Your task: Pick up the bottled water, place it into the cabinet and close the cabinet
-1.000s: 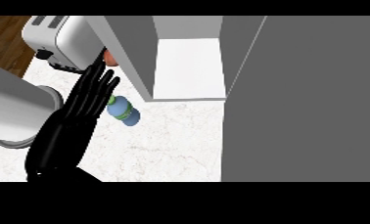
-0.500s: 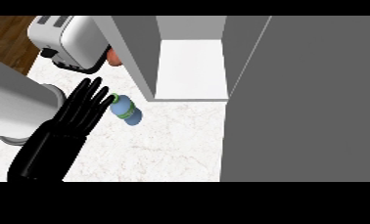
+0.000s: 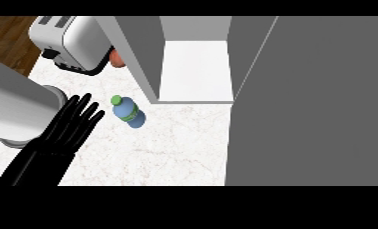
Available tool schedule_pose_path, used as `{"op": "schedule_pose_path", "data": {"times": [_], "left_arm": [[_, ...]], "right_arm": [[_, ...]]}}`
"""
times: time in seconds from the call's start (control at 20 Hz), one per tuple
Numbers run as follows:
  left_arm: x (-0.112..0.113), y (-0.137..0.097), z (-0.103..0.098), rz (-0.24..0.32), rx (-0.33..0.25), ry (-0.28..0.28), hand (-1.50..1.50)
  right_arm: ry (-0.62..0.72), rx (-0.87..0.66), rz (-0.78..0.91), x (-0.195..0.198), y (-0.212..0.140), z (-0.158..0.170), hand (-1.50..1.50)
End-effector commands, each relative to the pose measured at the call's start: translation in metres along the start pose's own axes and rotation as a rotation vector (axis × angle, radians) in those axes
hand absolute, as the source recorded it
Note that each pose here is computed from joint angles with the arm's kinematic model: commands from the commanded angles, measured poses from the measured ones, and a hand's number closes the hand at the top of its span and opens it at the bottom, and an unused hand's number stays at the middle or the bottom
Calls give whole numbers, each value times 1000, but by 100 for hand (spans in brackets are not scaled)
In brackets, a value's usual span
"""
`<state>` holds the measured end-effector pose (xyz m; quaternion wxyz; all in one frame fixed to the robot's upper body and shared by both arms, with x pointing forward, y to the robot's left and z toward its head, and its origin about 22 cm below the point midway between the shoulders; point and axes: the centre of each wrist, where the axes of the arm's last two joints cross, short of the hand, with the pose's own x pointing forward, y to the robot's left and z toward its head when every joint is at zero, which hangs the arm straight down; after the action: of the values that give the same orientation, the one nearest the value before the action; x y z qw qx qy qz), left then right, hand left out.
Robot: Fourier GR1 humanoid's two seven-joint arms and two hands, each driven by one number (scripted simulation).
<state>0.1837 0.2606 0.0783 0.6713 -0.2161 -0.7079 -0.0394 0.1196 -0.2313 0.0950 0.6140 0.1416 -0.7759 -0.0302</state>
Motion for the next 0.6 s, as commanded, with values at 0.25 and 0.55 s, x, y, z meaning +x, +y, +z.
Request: {"op": "schedule_pose_path", "data": {"times": [0.25,0.55], "left_arm": [[-1,45,23,-18,6,-68,-150],[-20,58,12,-18,70,-49,-150]], "right_arm": [[-9,9,18,-9,5,5,-150],[-39,-6,22,-15,-5,12,-150]]}}
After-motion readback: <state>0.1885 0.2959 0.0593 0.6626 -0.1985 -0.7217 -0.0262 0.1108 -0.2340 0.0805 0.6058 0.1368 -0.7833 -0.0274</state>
